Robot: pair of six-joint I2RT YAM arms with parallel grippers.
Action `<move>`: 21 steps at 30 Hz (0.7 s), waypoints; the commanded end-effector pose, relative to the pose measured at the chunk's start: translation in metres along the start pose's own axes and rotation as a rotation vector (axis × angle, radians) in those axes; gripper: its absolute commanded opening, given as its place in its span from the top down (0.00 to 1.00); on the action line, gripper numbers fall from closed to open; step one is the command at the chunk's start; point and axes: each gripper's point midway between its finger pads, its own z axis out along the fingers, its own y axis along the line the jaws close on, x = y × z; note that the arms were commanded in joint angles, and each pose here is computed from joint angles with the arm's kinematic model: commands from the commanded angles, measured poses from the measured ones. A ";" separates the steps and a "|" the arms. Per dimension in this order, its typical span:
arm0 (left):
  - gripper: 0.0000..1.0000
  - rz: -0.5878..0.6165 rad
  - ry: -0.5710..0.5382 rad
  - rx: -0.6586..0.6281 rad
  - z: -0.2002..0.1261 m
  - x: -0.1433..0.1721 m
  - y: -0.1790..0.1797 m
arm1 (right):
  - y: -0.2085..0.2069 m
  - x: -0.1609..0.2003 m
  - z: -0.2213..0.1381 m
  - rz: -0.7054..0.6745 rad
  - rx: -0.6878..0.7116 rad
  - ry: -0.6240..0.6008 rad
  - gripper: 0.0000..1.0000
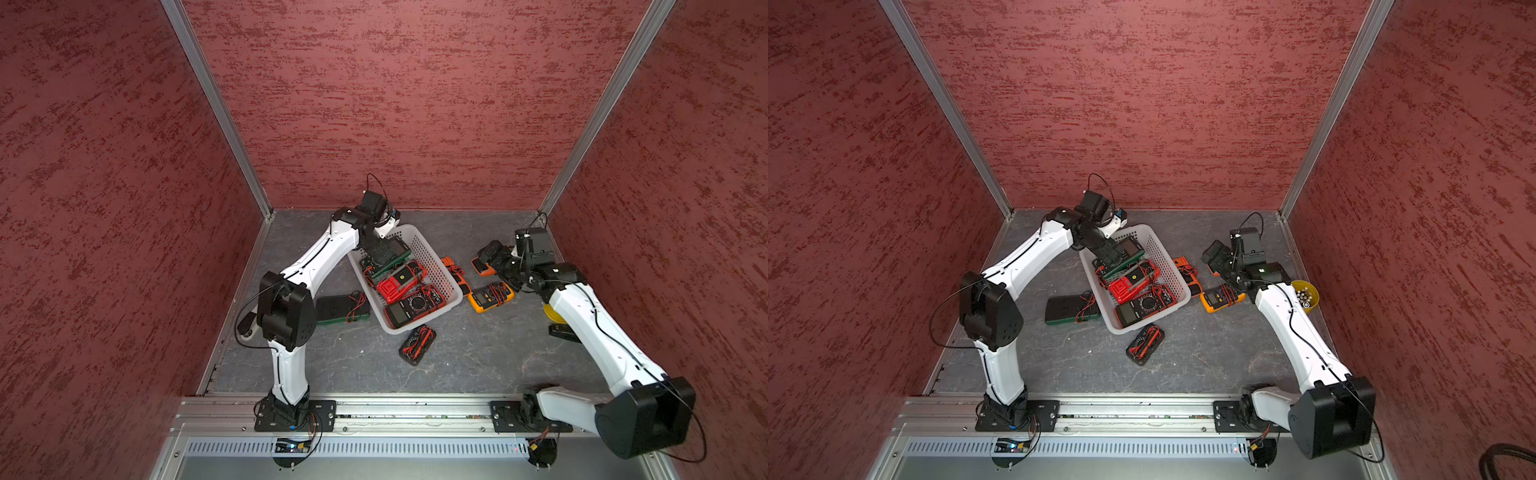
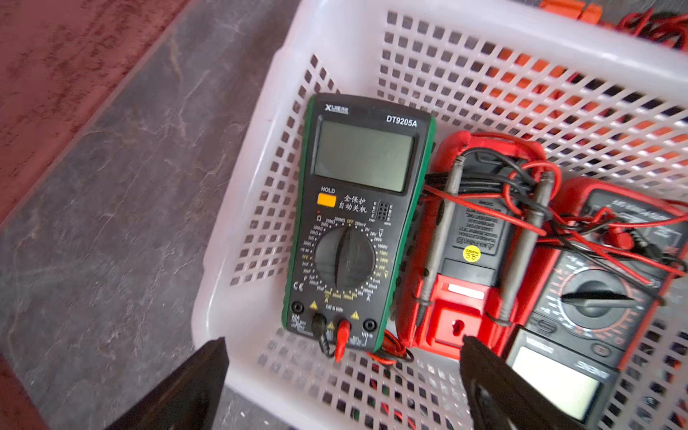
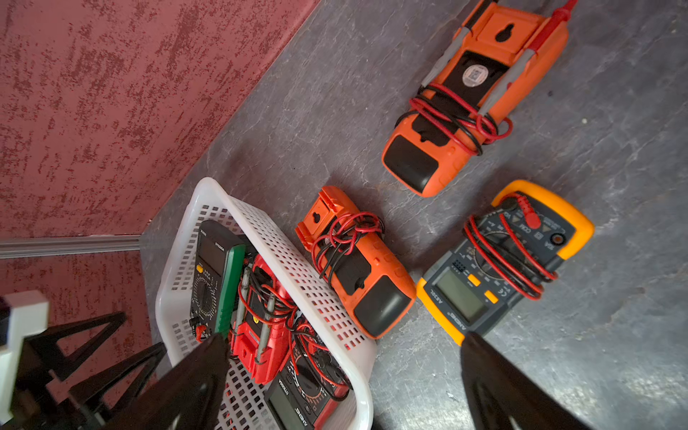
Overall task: Put the multimeter into the basket
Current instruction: Place the multimeter in the basket, then adjust the multimeter at the center of the board.
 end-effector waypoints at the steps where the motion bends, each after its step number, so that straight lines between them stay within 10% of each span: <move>1: 0.00 -0.182 0.066 -0.065 -0.011 0.026 0.013 | 0.011 -0.006 -0.006 -0.023 -0.017 -0.012 0.01; 13: 0.00 -1.160 0.073 -0.041 -0.044 0.136 0.044 | 0.025 0.000 0.007 -0.139 -0.006 0.037 0.01; 21: 0.00 -1.523 0.109 -0.049 -0.036 0.223 0.034 | 0.068 0.013 0.015 -0.314 -0.069 0.067 0.01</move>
